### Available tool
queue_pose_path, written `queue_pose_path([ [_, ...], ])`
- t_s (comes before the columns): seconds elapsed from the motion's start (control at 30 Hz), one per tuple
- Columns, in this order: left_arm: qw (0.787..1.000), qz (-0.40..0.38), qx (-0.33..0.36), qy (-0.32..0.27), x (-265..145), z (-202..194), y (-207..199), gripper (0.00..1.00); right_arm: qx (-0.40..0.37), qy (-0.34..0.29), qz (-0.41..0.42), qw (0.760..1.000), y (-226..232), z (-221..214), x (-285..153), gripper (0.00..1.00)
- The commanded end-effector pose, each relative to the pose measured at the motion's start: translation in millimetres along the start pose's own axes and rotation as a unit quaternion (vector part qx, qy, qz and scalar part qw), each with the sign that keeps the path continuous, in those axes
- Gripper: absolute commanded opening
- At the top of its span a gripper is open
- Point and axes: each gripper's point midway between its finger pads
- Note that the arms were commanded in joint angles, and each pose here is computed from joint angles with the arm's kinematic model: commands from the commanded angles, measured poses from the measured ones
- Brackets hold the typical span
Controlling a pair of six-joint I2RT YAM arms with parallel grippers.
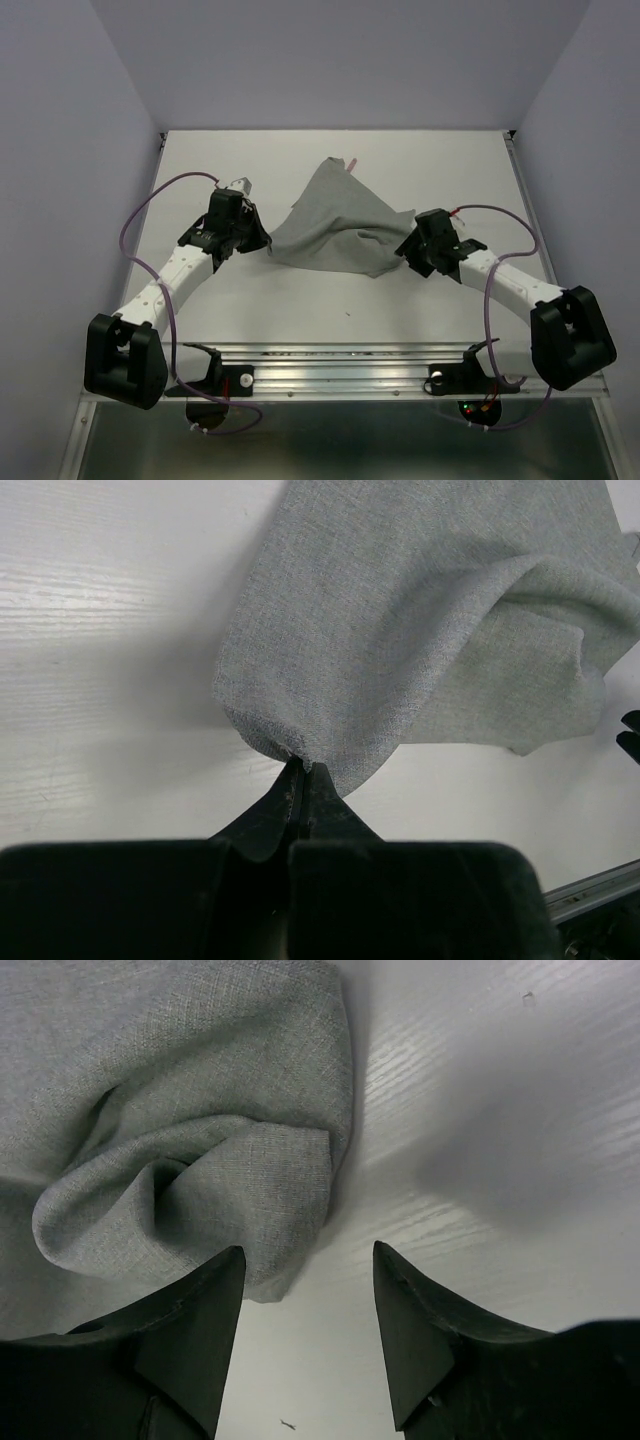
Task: Fold the napkin into a case and place the utensils inside
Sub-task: Pick up the crumpled napkin from the center of the board.
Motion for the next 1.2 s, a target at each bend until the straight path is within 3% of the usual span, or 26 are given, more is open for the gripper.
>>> queue_pose_path([
  [0.0, 1.000, -0.007, 0.015, -0.022, -4.9, 9.0, -3.7, 0.00, 0.023, -0.010, 0.052, 0.998, 25.4, 8.9, 6.0, 0.57],
  [0.37, 1.000, -0.005, 0.015, -0.023, -6.3, 8.4, -2.3, 0.00, 0.033, 0.024, 0.054, 0.998, 24.4, -4.5, 30.1, 0.53],
  [0.5, 1.000, -0.005, 0.015, -0.021, -4.7, 6.4, -1.4, 0.00, 0.033, 0.028, 0.053, 0.998, 22.6, -7.2, 32.6, 0.46],
  [0.83, 1.000, -0.005, 0.018, -0.023, -5.8, 7.6, -1.6, 0.00, 0.034, 0.020, 0.058, 0.998, 21.7, -4.6, 26.8, 0.05],
  [0.9, 1.000, -0.005, 0.018, -0.023, -6.7, 8.9, -2.4, 0.00, 0.036, 0.015, 0.067, 0.997, 25.5, -1.5, 21.8, 0.01],
  [1.0, 0.999, -0.004, 0.024, -0.033, -11.5, 17.6, -6.0, 0.00, 0.034, -0.017, 0.086, 0.996, 38.9, 19.3, -0.1, 0.01],
  [1.17, 0.994, -0.034, 0.045, -0.090, -45.3, 80.3, -43.8, 0.00, -0.004, -0.116, 0.093, 0.989, 65.9, 83.7, -62.0, 0.01],
])
Point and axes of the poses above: each gripper's point midway between its finger pads, its own x axis out along the fingers, its own y axis along the line the jaws close on, z = x × y, and after that the axes turned 2 degrees about -x, right-handed
